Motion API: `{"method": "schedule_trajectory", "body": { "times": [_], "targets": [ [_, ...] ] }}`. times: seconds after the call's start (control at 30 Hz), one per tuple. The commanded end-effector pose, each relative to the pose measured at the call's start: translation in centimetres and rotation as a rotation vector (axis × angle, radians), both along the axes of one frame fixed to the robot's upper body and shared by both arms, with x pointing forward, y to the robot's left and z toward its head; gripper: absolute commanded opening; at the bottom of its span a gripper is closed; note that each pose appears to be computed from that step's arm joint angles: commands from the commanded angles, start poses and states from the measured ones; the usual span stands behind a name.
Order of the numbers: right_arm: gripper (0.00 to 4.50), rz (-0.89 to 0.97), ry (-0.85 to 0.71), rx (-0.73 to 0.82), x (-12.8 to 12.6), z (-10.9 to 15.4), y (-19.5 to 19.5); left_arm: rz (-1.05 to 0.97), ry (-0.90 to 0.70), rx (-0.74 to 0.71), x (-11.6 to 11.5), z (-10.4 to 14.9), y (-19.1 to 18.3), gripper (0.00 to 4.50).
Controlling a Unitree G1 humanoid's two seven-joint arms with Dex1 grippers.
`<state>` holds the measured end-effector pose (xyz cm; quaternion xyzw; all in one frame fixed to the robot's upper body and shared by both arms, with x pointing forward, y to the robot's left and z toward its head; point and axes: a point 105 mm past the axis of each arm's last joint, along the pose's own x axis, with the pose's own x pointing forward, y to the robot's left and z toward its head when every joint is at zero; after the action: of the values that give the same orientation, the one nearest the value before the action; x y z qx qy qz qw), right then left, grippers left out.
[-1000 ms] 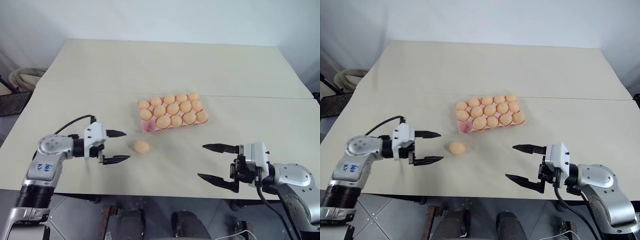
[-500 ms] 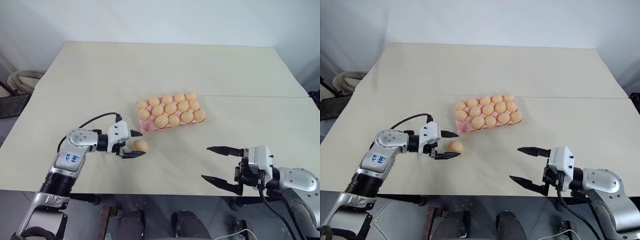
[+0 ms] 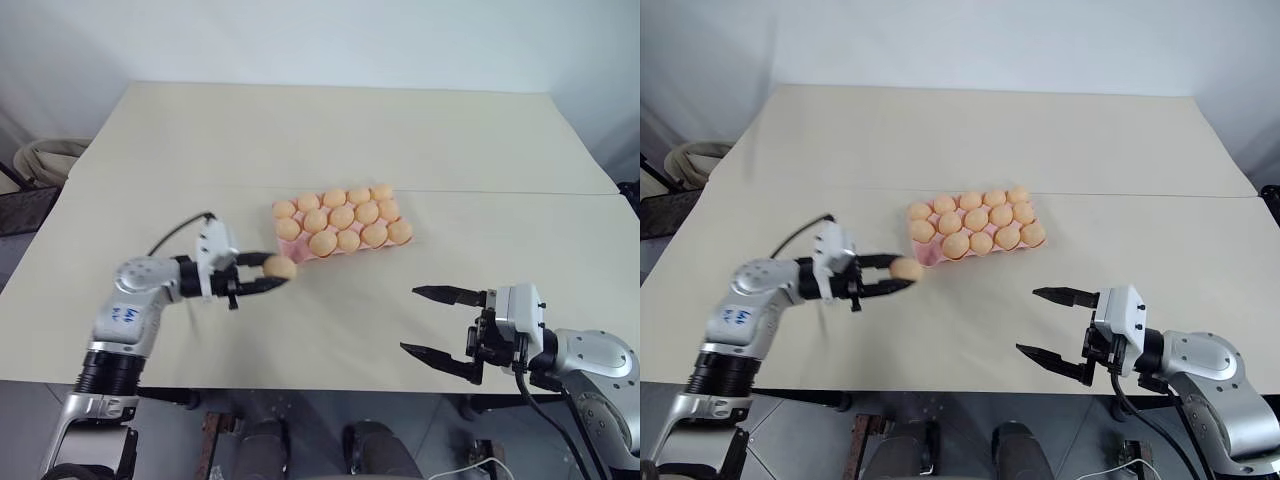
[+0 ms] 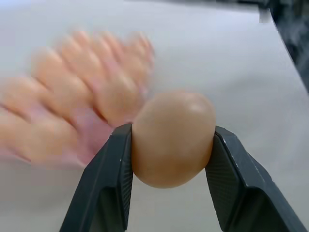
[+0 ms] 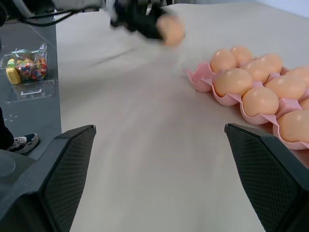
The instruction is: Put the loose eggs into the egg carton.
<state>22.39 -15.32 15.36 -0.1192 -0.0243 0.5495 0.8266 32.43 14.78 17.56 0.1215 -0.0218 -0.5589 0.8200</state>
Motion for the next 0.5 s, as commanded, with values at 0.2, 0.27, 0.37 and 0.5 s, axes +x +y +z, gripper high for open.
{"method": "schedule_trajectory", "body": {
  "times": [0.2,0.27,0.37,0.5],
  "targets": [
    [4.50,-0.080,-0.041,-0.039,0.2,1.2,-3.3,0.179,-0.033,0.108,5.6,-1.0,-1.7,1.82],
    [4.50,-0.096,-0.041,-0.044,0.1,1.3,-4.0,0.175,-0.021,0.099,6.3,-1.4,-2.6,1.82],
    [4.50,-0.107,-0.053,-0.020,-0.2,1.8,-4.1,0.120,0.005,0.094,6.3,-2.0,-3.7,1.82],
    [4.50,-0.096,-0.068,0.018,-0.6,2.2,-3.4,0.039,0.035,0.073,5.3,-2.2,-4.5,2.68]
  ]
}}
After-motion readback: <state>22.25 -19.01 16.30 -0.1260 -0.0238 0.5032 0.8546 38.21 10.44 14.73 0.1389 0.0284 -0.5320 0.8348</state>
